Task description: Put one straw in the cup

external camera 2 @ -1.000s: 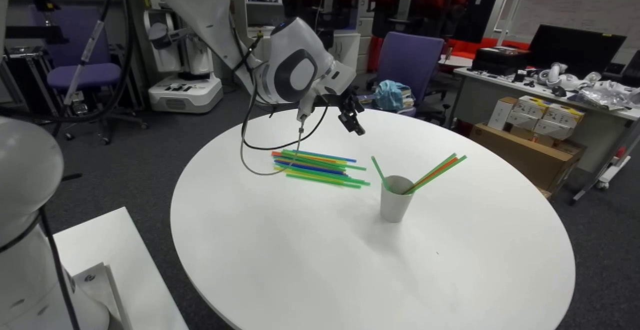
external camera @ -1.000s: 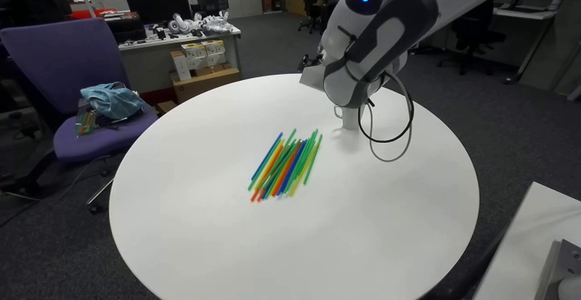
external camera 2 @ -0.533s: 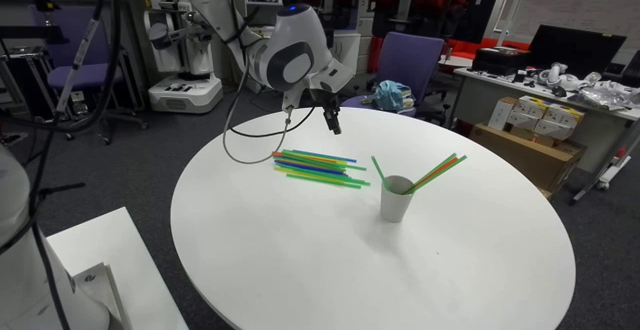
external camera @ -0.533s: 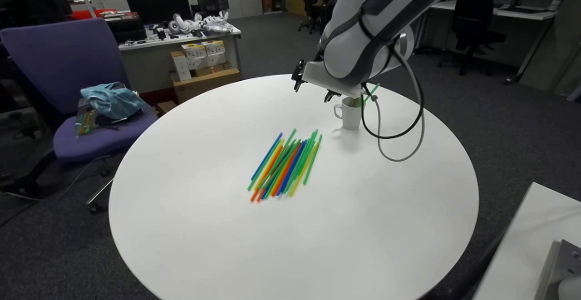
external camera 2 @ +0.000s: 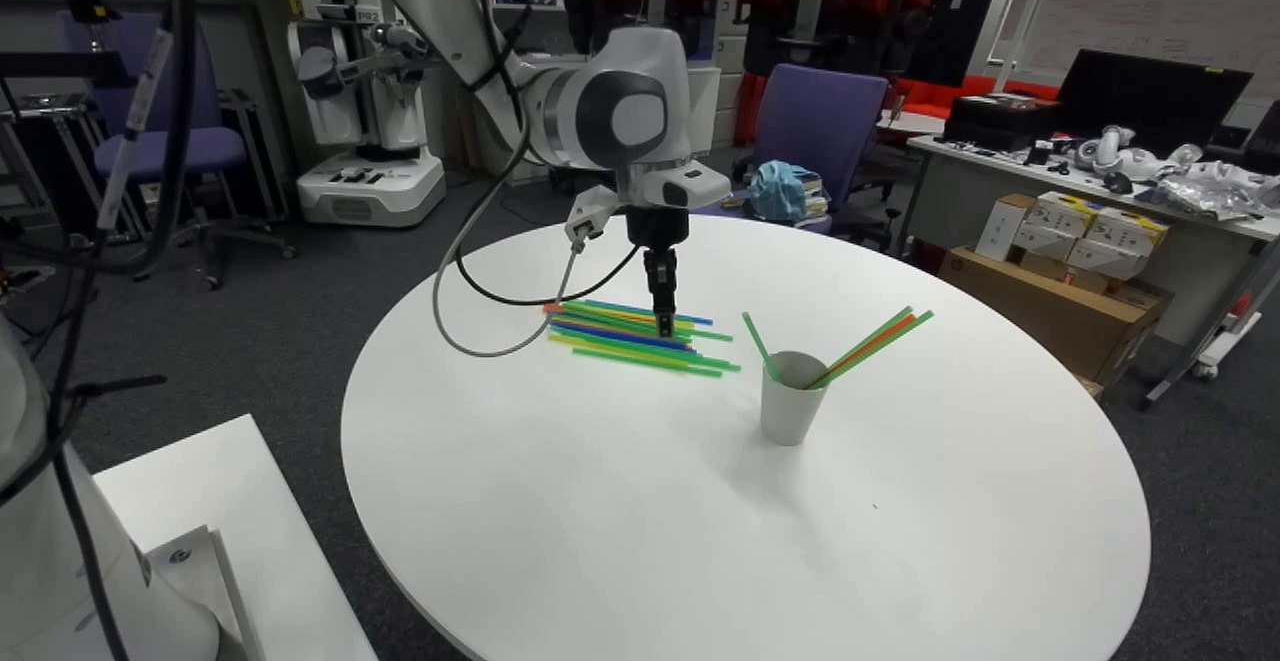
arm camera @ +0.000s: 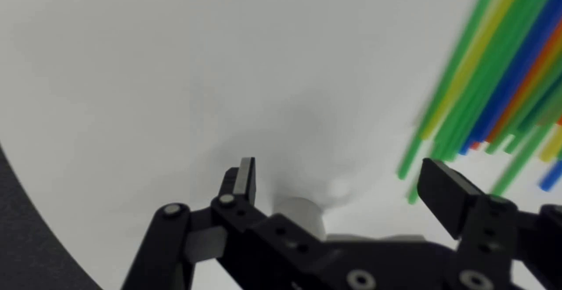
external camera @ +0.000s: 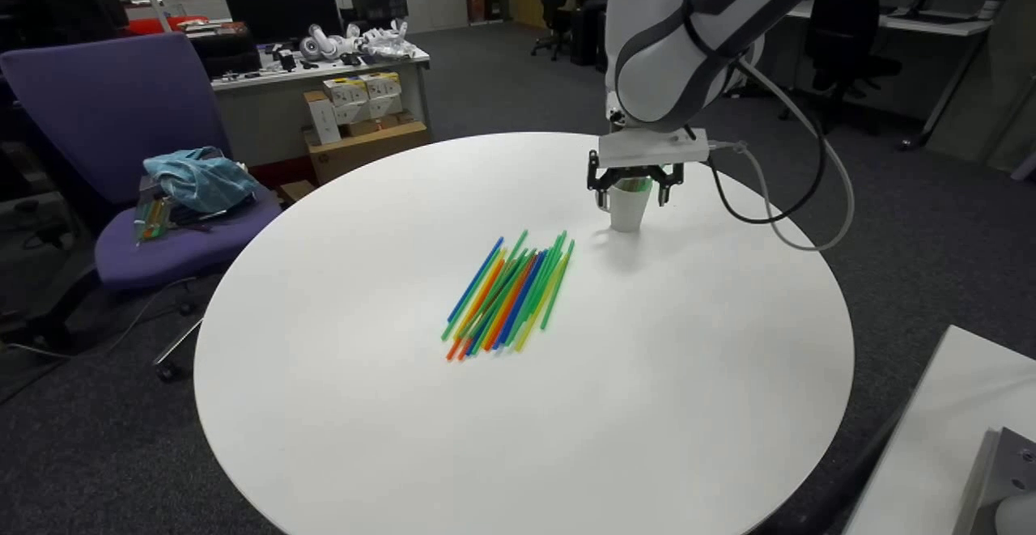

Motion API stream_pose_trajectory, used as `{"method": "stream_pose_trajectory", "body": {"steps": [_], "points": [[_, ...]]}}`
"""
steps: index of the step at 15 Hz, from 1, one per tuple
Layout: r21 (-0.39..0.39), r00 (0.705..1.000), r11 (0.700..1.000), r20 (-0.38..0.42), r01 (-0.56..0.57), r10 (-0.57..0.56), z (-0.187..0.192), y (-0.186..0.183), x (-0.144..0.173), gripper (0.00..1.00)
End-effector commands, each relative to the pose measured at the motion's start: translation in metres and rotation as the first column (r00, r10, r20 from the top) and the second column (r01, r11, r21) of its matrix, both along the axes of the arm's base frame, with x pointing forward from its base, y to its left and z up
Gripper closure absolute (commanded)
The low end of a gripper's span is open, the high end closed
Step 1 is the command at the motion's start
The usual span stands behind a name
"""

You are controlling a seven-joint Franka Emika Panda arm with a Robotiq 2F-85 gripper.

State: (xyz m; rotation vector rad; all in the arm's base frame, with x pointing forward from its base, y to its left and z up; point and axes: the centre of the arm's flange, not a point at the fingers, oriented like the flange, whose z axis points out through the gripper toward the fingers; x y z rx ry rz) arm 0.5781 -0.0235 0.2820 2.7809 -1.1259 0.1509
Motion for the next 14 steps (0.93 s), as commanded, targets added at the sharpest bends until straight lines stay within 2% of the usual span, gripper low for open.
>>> {"method": "stream_pose_trajectory", "body": {"steps": [1, 2, 4, 6, 9, 12, 13, 14], "points": [[-0.046, 0.98, 0.991, -0.157, -0.129, 0.12, 0.017, -0.007, 0.0, 0.0], [-0.038, 0.968, 0.983, -0.185, -0.18, 0.17, 0.02, -0.006, 0.0, 0.0], [-0.004, 0.941, 0.957, -0.185, -0.288, 0.283, 0.026, -0.006, 0.006, 0.0], [0.02, 0.904, 0.919, -0.175, -0.393, 0.39, 0.03, -0.004, 0.013, 0.0], [0.067, 0.829, 0.842, -0.151, -0.535, 0.539, 0.034, -0.006, 0.018, 0.0], [0.135, 0.74, 0.749, -0.119, -0.649, 0.662, 0.038, -0.01, 0.021, 0.0], [0.088, 0.79, 0.804, -0.146, -0.589, 0.595, 0.026, 0.0, 0.017, 0.0], [0.094, 0.784, 0.797, -0.143, -0.596, 0.604, 0.026, -0.002, 0.017, 0.0]]}}
